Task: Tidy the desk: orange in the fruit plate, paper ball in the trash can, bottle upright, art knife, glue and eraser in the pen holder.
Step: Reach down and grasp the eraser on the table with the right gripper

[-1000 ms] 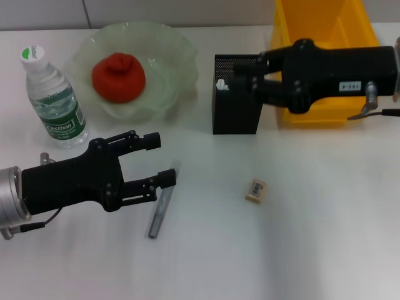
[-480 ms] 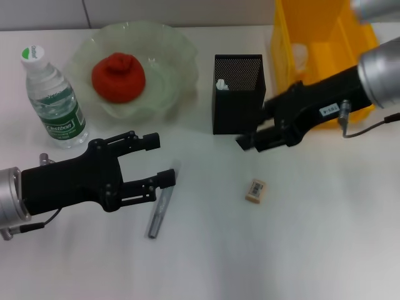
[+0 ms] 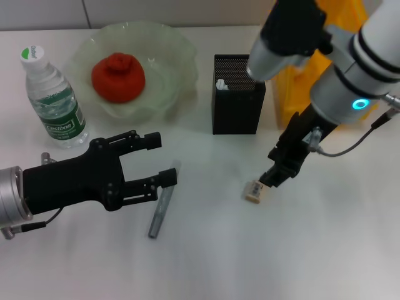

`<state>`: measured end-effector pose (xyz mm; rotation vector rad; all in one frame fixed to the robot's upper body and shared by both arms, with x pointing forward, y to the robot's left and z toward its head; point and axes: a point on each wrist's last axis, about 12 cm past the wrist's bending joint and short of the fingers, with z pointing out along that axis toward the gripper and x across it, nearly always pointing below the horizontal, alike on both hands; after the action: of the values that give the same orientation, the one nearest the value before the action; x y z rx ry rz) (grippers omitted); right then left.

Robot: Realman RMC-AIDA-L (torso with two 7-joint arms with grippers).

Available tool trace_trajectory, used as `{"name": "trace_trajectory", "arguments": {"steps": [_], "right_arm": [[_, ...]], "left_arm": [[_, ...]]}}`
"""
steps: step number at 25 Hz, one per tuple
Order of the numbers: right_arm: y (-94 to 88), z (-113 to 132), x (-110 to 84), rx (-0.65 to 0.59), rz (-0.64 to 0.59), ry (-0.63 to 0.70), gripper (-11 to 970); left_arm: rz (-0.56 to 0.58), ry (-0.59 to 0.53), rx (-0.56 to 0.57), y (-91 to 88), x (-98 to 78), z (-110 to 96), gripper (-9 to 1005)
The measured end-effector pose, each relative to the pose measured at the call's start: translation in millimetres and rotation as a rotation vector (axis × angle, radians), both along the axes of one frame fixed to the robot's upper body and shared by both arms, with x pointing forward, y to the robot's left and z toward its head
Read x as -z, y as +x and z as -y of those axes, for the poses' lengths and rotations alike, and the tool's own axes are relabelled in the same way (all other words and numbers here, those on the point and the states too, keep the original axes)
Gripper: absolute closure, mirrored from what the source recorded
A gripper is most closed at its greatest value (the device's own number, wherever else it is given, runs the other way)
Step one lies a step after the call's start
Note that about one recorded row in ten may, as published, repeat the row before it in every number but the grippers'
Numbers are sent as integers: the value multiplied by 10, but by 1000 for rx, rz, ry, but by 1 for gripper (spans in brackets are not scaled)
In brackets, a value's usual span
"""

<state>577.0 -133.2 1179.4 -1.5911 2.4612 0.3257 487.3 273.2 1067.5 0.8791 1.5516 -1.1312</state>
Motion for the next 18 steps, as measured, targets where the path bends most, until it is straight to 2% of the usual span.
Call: {"name": "trace_trajectory", "arguments": {"steps": [11, 18], "right_arm": [[-17, -132, 239, -10, -19, -52, 455], [-24, -187, 305, -16, -32, -41, 452]], "left_arm": [[-6, -6, 3, 0, 9, 17, 289], [-4, -5, 5, 8, 3, 21, 291]]}}
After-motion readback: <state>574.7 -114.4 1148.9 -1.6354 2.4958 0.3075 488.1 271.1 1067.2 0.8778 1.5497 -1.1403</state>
